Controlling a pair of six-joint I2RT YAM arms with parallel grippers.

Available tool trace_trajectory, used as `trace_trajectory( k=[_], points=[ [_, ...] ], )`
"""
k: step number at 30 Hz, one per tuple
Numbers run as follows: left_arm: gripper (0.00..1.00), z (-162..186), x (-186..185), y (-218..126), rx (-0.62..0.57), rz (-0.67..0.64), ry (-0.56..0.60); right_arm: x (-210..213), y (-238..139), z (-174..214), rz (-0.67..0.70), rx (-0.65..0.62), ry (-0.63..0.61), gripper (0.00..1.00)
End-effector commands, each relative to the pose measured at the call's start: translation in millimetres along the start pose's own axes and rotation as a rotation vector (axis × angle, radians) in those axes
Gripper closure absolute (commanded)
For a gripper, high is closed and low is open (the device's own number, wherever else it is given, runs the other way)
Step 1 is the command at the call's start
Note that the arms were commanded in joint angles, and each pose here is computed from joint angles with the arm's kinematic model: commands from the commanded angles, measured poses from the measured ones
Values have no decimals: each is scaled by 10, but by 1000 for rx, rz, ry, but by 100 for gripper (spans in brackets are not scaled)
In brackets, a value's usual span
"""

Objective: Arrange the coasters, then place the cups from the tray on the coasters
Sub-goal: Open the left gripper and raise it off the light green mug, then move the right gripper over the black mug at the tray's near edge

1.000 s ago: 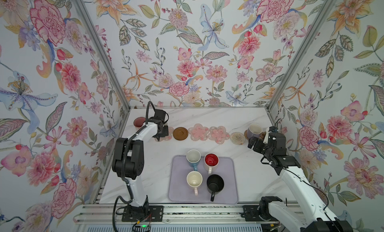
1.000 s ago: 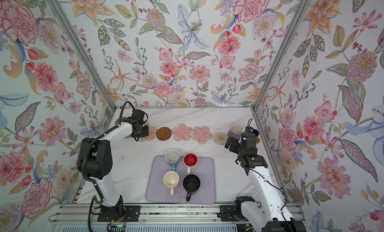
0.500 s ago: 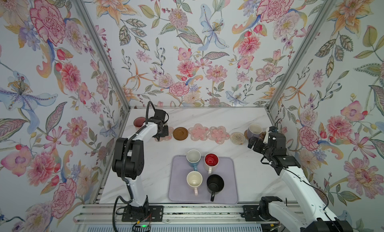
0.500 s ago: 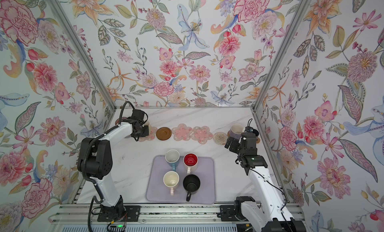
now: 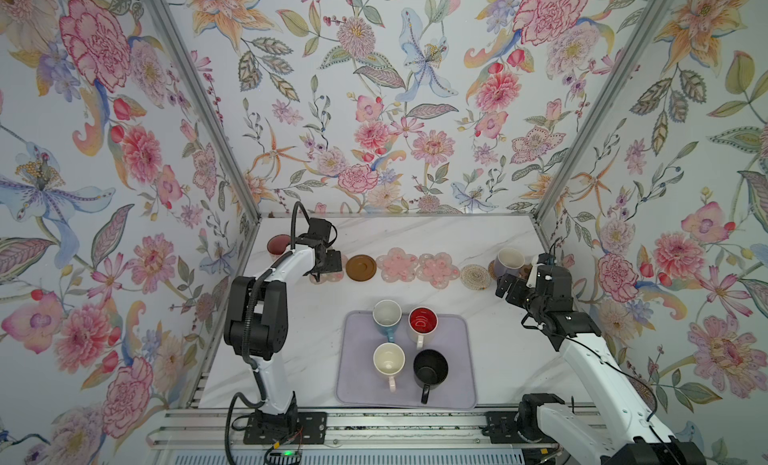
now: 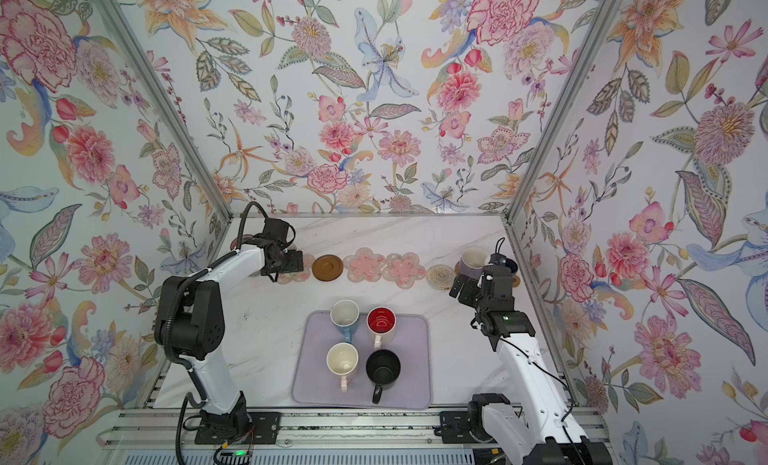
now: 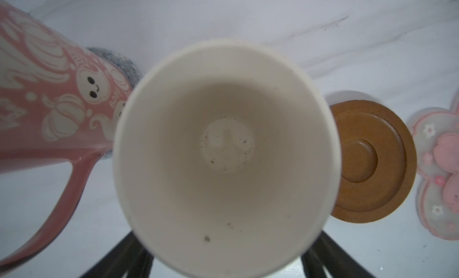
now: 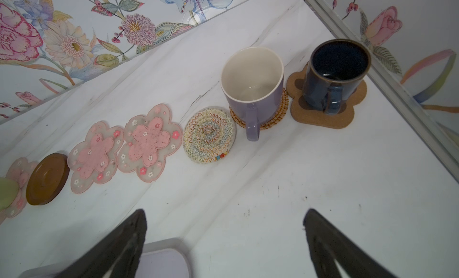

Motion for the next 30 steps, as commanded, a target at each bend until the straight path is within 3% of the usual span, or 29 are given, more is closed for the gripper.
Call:
trace_trajectory(
  k=[1,6,9,17,30],
  points=[
    [1,-157,74,-395,-107,10,-42,18,-60,-16,-10,-13,-15,1],
    [1,-68,179,-929,-220,62,-85,9,-89,-21,-7,-24,-12,1],
    [1,203,305,-1193,-280,119,-105,5,-86,-8,-6,-22,-12,1],
    [1,1024,594,-1412,-378,256,-152,25,-31,10,-19,-2,-6,1],
    [1,1038,670,-1479,-423,219,-175,168,-106,81,-75,50,40,1]
  ],
)
Point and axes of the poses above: each gripper's point midway between its finger pads, its own y axis out along the fingers, its own x axis along the line the jaws close on, z = x × y, the point moved 7 cm from there along -y, back along the fingers, and after that the axes turned 7 degrees about -y, right-handed, at the moved point
